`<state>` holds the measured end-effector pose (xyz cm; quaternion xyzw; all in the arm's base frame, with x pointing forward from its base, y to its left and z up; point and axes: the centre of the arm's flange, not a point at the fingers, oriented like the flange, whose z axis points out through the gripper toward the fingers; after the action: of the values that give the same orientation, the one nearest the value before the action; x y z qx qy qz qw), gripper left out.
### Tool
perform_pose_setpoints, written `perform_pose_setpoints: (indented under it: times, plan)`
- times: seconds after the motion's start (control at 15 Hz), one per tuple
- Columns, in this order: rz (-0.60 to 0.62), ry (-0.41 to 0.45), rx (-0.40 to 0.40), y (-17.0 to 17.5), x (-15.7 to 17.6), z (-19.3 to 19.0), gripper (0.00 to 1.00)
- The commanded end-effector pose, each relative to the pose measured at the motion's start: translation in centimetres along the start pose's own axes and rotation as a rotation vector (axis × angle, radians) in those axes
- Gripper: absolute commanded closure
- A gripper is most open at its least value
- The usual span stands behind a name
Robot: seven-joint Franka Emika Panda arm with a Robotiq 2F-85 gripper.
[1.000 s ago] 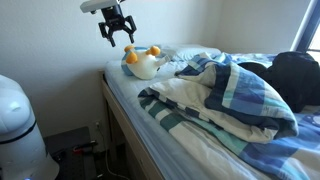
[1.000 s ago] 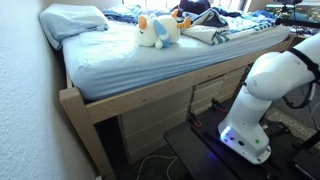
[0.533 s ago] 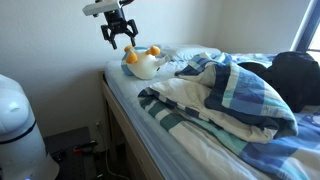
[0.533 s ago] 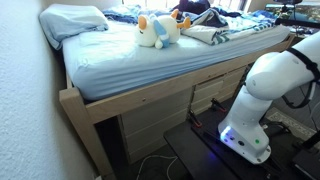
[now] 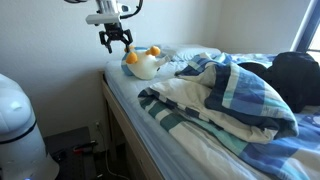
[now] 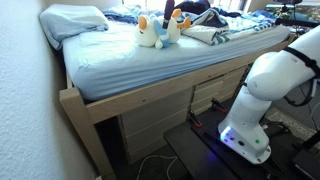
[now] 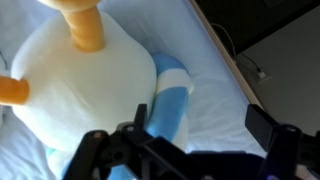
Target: Uncover the plushy, put it at the head of the bed, and then cover the blanket
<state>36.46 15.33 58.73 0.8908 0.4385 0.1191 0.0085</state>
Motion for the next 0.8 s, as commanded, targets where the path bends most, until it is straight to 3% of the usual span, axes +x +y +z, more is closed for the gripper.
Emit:
perform_pose_setpoints:
  times: [0.0,0.4,0.73]
  plan:
    - [0.006,0.015,-0.015,-0.7,2.4,1.1,0.0]
    - [0.107,0.078,-0.171,-1.6,4.2,2.6,0.0]
    - [0.152,0.058,-0.284,-2.8,5.1,4.0,0.0]
